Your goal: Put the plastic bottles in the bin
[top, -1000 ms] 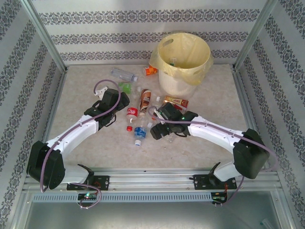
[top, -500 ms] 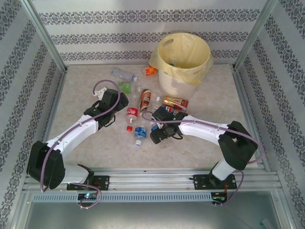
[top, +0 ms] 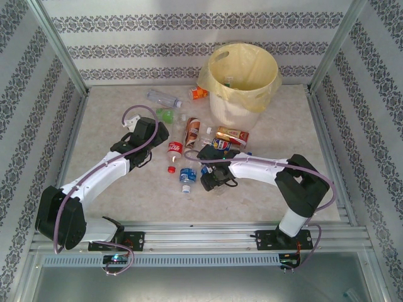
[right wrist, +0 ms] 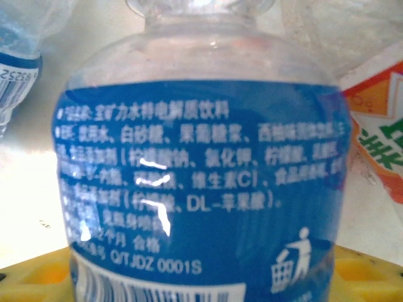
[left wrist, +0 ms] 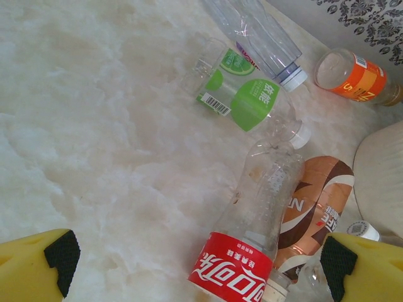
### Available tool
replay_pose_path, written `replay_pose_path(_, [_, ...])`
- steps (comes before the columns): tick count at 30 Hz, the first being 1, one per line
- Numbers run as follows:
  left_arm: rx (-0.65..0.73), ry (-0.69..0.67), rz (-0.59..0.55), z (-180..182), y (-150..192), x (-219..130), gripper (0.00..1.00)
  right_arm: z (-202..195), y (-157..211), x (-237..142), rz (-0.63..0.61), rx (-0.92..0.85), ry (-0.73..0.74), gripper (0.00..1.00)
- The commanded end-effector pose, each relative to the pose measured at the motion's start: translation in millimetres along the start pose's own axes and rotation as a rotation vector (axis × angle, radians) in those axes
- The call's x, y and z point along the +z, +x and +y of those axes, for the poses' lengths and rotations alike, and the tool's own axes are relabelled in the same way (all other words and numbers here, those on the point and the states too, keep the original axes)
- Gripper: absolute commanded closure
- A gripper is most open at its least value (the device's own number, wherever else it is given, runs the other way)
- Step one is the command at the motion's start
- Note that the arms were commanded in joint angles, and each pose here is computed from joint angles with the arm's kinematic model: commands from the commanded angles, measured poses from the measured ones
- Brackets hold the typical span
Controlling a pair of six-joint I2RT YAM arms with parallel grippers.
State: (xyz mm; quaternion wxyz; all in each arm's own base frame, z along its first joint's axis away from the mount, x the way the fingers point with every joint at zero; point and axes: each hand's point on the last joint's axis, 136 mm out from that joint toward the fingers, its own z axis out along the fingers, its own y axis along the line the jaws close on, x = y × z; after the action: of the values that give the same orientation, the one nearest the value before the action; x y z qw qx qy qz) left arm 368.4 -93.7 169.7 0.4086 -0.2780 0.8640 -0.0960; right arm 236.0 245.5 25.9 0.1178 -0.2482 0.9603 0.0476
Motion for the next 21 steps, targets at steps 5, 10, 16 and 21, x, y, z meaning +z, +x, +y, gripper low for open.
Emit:
replay_pose_path(5, [-0.014,-0.01,0.004,0.9,-3.6,5.6,0.0,0.9,-22.0,-45.8,-0.15,0.002,-0.014,0.46])
replay_pose_path(10, [-0.017,-0.007,0.0,1.9,-3.8,4.0,0.01,3.0,-41.1,-79.2,-0.249,-0.015,-0.034,0.5])
replay_pose_path(16, [-0.028,-0.01,-0.01,5.4,-4.5,1.8,0.01,-8.3,-70.0,-126.1,-0.408,0.027,-0.051,0.54])
replay_pose_path(21, [-0.027,-0.005,-0.009,4.9,-4.5,0.9,0.01,-16.4,-95.0,-169.3,-0.579,0.132,-0.135,0.56])
